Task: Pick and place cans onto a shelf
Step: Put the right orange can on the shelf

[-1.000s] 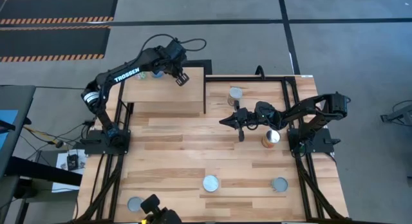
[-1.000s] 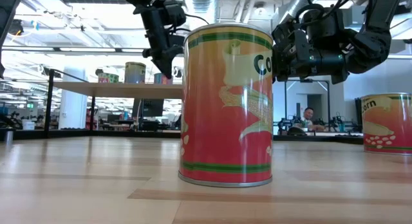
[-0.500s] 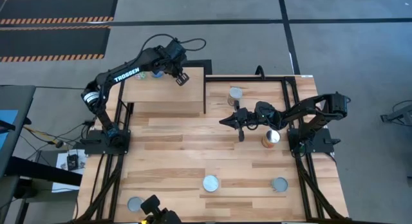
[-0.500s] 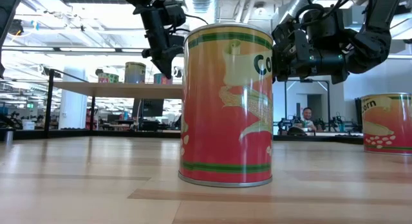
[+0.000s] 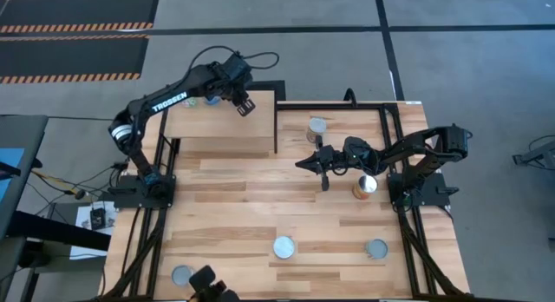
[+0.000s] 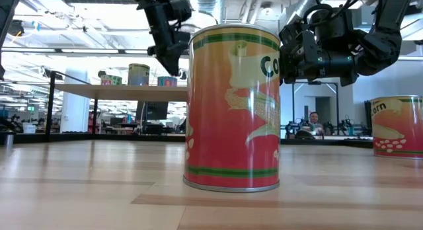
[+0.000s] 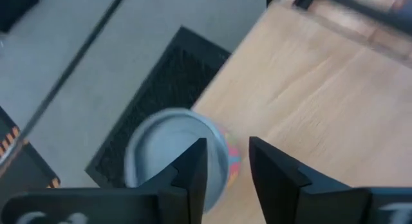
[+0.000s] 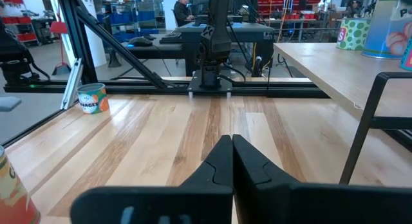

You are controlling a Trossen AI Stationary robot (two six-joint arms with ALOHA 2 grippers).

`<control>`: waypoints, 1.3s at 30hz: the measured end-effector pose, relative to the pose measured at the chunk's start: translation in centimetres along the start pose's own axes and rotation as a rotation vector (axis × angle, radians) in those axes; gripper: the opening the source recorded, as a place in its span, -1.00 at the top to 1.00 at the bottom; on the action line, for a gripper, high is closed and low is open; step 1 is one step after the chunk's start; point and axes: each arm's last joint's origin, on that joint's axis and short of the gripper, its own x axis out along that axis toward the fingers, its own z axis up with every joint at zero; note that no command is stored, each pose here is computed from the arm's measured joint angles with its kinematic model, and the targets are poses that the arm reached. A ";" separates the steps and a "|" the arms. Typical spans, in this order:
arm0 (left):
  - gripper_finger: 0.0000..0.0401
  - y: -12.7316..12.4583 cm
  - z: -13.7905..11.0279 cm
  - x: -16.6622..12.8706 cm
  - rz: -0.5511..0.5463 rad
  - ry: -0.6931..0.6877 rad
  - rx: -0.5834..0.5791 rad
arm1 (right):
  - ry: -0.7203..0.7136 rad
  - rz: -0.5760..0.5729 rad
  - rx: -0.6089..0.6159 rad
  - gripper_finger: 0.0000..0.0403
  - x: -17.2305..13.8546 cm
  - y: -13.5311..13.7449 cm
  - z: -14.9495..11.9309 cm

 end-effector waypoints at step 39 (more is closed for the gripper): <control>1.00 -15.9 -20.3 -5.0 -0.680 -1.044 0.218 | 0.069 -0.102 -0.043 0.97 -0.7 1.7 1.7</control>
